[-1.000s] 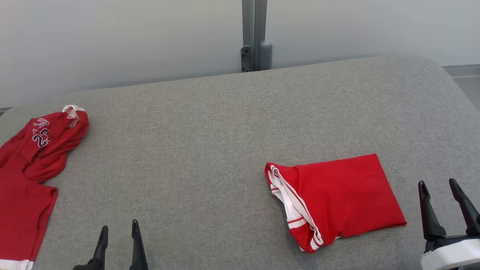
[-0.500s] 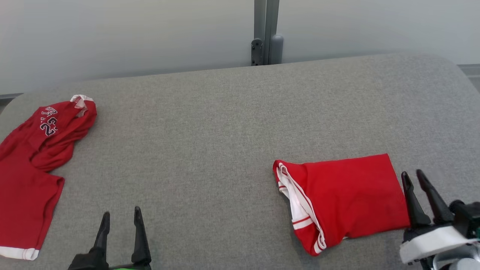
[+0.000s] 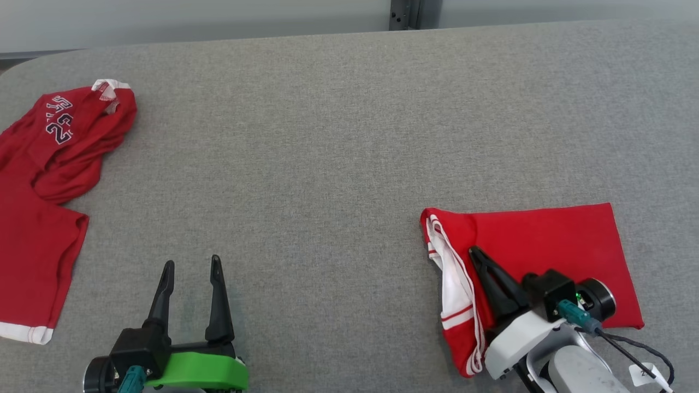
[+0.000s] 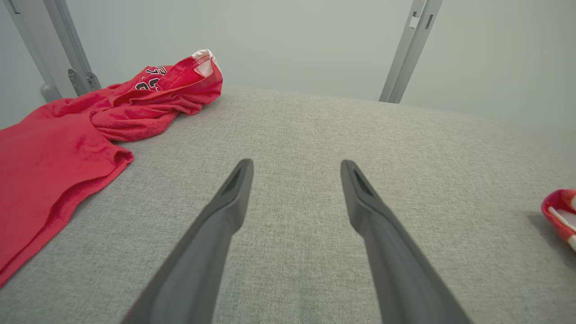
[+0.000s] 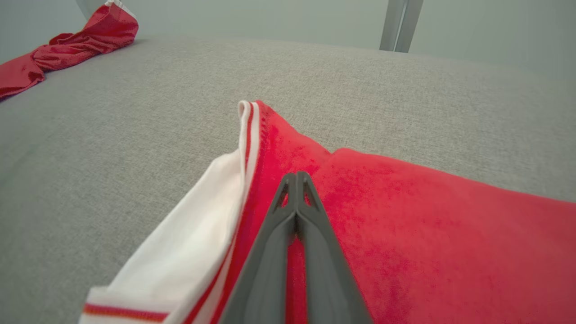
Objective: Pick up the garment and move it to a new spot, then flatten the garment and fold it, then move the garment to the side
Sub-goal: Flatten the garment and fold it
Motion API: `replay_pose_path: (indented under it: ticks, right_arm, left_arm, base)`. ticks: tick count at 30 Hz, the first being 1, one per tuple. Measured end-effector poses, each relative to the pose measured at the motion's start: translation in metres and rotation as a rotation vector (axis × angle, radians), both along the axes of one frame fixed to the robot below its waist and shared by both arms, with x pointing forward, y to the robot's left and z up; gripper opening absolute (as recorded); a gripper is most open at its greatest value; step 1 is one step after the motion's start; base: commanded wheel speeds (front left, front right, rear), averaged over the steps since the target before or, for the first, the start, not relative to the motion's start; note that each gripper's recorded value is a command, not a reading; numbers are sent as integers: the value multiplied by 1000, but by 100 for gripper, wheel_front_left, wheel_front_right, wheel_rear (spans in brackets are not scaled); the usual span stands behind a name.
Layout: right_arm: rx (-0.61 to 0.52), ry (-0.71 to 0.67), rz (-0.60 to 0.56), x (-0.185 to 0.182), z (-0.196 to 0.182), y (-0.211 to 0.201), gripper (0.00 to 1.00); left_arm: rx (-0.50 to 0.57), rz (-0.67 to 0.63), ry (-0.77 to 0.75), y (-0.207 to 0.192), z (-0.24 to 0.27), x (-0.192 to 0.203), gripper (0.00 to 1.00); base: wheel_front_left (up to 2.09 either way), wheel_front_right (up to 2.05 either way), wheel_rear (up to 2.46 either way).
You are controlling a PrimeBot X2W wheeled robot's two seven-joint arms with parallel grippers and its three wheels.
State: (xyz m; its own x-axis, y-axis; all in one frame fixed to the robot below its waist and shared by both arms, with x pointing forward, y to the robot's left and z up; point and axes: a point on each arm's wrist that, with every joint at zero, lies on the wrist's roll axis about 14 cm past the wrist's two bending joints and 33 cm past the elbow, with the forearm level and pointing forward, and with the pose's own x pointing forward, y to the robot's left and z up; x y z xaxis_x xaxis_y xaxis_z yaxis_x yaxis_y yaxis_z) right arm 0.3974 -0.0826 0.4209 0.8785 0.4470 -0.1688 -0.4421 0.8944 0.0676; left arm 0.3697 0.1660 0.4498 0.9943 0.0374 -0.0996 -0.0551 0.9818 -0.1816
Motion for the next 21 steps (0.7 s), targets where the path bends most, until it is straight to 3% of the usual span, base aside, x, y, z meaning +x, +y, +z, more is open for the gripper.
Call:
replay_pose_path:
  ticks: [6, 13, 21]
  right_arm:
    - [1, 40, 128, -22, -12, 34, 0]
    - [11, 94, 166, -36, -24, 47, 0]
    - [72, -81, 129, -15, 34, 40, 0]
  left_arm:
    - [5, 20, 10, 7, -3, -3, 100]
    - [3, 23, 7, 7, -1, -5, 100]
    - [9, 44, -18, 15, 7, -8, 100]
  base:
    - [0, 0, 0]
    - [0, 0, 0]
    - [0, 0, 0]
